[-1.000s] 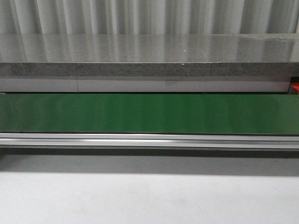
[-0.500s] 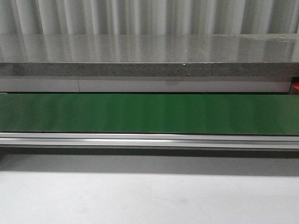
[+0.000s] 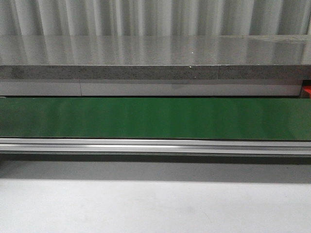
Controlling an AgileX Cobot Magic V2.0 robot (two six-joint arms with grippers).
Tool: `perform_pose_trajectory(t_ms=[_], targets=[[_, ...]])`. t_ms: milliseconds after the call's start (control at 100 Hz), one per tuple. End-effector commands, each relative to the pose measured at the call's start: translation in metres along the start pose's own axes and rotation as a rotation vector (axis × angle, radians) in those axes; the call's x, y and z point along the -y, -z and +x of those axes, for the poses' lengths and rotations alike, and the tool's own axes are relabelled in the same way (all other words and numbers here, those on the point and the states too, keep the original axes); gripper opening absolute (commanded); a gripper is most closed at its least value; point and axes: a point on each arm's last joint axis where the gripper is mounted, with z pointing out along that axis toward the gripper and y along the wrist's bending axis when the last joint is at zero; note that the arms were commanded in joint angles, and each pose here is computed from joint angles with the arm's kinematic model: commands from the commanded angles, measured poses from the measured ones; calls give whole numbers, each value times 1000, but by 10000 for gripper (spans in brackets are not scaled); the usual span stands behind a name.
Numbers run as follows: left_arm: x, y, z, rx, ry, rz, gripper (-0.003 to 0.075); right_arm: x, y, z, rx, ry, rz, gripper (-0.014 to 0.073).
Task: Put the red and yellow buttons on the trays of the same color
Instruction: 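Set the red button on the belt and open the left gripper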
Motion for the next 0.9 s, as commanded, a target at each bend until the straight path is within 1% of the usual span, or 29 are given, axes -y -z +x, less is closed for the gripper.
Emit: perform_pose_trajectory(t_ms=[0, 170, 220, 240, 290, 330, 340, 360, 370, 380, 390, 400, 410, 430, 440, 490, 500, 520, 620, 670, 800, 890], targets=[[3, 15, -9, 109, -18, -17, -20, 0, 6, -13, 95, 0, 2, -68], [1, 7, 2, 68, -37, -31, -14, 0, 6, -13, 95, 0, 2, -68], [1, 7, 3, 61, -36, -30, 19, 0, 6, -13, 95, 0, 2, -68], [1, 7, 3, 61, -36, -30, 44, 0, 6, -13, 95, 0, 2, -68], [1, 7, 3, 60, -36, -30, 126, 0, 6, -13, 95, 0, 2, -68], [1, 7, 4, 57, -36, -29, 222, 0, 6, -13, 95, 0, 2, -68], [1, 7, 4, 54, -36, -29, 259, 0, 6, -13, 95, 0, 2, -68], [1, 7, 4, 52, -36, -28, 300, 0, 6, -13, 95, 0, 2, -68], [1, 7, 4, 53, -36, -28, 342, 0, 6, -13, 95, 0, 2, -68], [1, 7, 4, 50, -35, -27, 365, 0, 6, -13, 95, 0, 2, -68], [1, 7, 4, 50, -35, -27, 410, 0, 6, -13, 95, 0, 2, -68], [1, 7, 4, 50, -35, -27, 432, 0, 6, -13, 95, 0, 2, -68], [1, 7, 4, 50, -35, -27, 478, 0, 6, -13, 95, 0, 2, -68], [1, 7, 4, 49, -31, -23, 523, 0, 6, -13, 95, 0, 2, -68], [2, 7, 4, 50, -29, -22, 566, 0, 6, -13, 95, 0, 2, -68], [2, 8, 2, 54, -25, -17, 709, 0, 6, -13, 95, 0, 2, -68], [2, 8, 2, 52, -26, -16, 722, 0, 6, -13, 95, 0, 2, -68], [2, 9, 1, 54, -26, -17, 717, 0, 6, -13, 95, 0, 2, -68], [3, 18, -6, 73, -32, -14, 639, 0, 6, -13, 95, 0, 2, -68], [4, 24, -11, 86, -36, -12, 621, 0, 6, -13, 96, 0, 2, -68], [6, 42, -27, 149, -49, -16, 606, 0, 6, -13, 95, 0, 2, -68], [1, 54, -40, 210, -44, -33, 606, 0, 6, -13, 95, 0, 2, -68]])
